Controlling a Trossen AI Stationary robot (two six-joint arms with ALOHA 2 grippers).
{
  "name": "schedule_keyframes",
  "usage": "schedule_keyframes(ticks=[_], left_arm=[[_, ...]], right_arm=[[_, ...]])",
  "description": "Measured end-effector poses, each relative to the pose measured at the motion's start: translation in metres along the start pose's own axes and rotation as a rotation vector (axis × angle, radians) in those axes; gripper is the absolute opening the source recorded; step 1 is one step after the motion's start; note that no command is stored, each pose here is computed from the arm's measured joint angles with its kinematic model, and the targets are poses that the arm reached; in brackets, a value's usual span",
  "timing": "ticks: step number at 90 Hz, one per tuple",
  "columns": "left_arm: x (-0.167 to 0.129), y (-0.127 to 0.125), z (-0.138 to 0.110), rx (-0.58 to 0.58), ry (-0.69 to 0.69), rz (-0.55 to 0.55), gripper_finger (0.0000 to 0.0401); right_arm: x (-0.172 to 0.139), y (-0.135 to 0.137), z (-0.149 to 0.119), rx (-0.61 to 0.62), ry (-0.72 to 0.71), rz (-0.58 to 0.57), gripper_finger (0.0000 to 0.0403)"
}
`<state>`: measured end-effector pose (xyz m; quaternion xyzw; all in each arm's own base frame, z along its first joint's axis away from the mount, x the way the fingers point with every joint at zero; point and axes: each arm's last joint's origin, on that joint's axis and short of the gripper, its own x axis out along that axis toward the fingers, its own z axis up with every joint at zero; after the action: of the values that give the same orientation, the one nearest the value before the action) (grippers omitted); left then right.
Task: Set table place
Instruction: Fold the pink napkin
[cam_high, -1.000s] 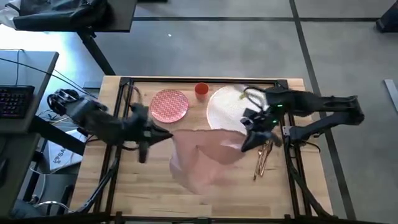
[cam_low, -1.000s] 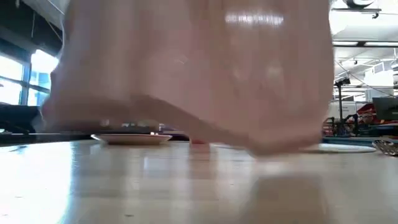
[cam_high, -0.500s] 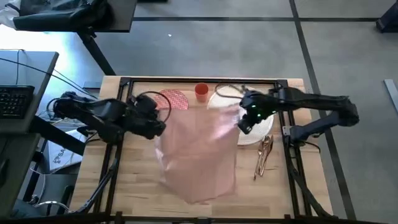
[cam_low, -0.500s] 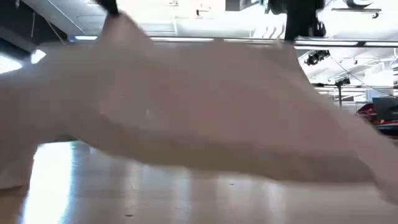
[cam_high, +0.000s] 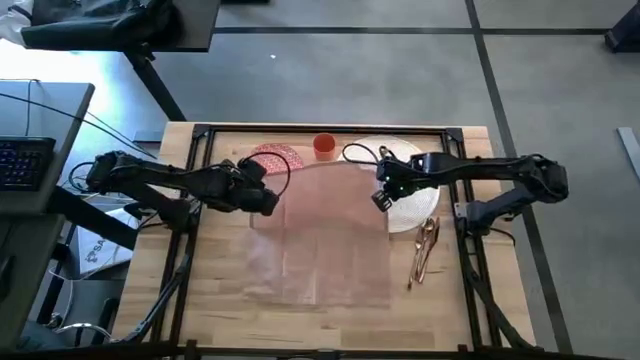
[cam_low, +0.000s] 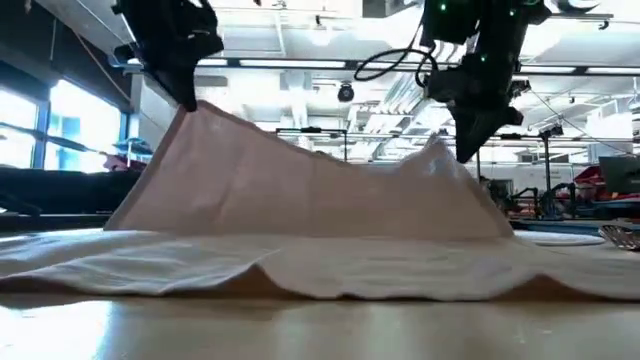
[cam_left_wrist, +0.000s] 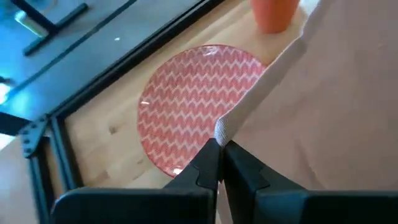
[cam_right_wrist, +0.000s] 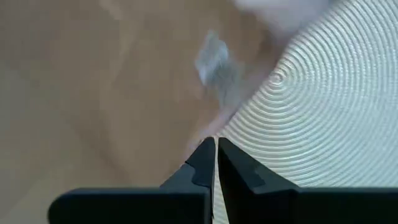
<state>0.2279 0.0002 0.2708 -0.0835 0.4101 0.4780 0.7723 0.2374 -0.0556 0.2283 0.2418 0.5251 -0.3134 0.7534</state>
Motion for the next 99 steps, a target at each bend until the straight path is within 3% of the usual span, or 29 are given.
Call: schedule_keyframes(ticks=[40, 58, 74, 99], left_arm=[[0.013, -0.004, -0.009, 0.017, 0.04, -0.034, 0.0], [0.013, -0.012, -0.01, 0.069, 0.056, -0.134, 0.0], [0.011, -0.015, -0.009, 0.075, 0.072, -0.186, 0.0], [0.011, -0.016, -0.011, 0.07, 0.119, -0.235, 0.0]], right_arm=[[0.028, -0.011, -0.023, -0.047, 0.093, -0.013, 0.0013], [0.029, -0.022, 0.002, -0.026, 0.006, 0.117, 0.0093], [0.049, -0.054, 0.03, 0.079, -0.058, 0.124, 0.0159], [0.093, -0.071, 0.055, 0.089, -0.1, 0.154, 0.0172]])
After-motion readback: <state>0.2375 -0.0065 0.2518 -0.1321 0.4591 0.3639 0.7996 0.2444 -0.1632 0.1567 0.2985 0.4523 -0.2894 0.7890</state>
